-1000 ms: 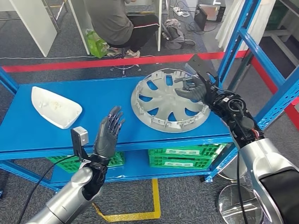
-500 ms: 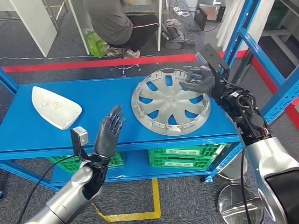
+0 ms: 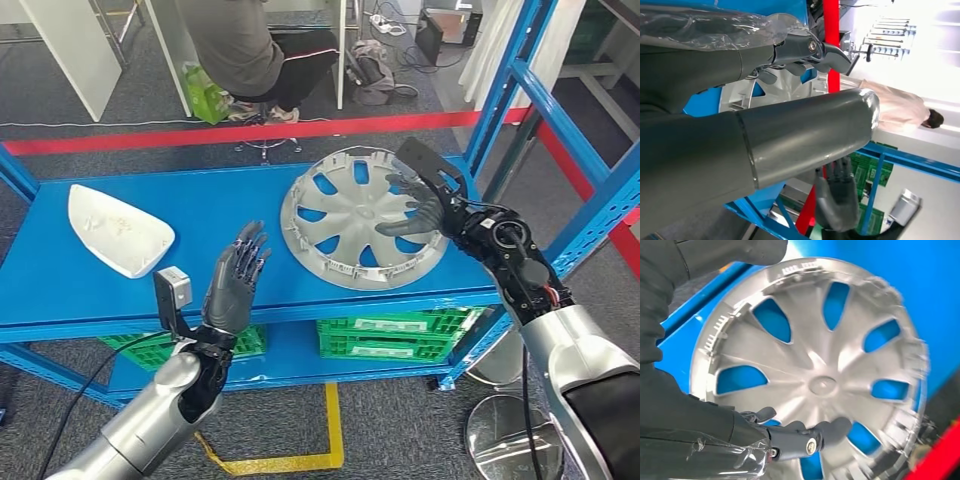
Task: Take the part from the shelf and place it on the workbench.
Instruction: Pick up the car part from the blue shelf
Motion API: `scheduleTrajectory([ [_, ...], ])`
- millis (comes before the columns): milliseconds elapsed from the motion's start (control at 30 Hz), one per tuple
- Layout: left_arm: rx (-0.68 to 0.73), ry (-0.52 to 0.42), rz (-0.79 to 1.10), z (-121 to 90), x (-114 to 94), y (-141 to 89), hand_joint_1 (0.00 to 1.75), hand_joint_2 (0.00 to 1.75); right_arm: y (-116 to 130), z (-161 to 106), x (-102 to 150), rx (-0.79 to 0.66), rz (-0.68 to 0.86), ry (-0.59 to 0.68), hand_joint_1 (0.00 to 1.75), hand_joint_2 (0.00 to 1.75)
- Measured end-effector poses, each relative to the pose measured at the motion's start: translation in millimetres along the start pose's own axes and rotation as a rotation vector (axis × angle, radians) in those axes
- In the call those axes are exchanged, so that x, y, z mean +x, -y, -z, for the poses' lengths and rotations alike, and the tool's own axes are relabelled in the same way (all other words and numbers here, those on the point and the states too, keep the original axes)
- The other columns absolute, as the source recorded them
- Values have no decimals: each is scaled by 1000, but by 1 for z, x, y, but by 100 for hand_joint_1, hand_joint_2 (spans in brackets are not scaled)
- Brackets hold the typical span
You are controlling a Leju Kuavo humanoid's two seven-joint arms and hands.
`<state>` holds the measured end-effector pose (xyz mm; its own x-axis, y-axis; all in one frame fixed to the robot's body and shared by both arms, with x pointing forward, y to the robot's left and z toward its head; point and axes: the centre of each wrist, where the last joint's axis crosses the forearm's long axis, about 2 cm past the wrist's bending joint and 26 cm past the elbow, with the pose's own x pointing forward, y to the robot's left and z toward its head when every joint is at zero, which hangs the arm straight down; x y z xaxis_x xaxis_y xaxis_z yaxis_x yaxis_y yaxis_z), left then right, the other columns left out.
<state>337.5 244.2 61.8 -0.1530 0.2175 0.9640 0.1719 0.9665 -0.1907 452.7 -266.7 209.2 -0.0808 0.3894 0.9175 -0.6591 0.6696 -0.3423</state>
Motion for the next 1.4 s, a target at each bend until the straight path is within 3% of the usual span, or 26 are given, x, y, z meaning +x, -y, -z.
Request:
scheduleTrajectory([
  [167, 8, -9, -1, 0, 0, 1, 0, 0, -11, -2, -22, 71, -18, -101, 0, 175],
  [667, 32, -18, -7, 0, 0, 1, 0, 0, -21, -7, -51, 196, -51, -242, 0, 175],
  [967, 38, -15, -15, 2, 1, 1, 0, 0, -17, -10, -56, 252, -74, -297, 0, 175],
  [1400, 40, -7, -21, 4, 2, 1, 0, 0, -12, -9, -54, 302, -220, -377, 0, 175],
])
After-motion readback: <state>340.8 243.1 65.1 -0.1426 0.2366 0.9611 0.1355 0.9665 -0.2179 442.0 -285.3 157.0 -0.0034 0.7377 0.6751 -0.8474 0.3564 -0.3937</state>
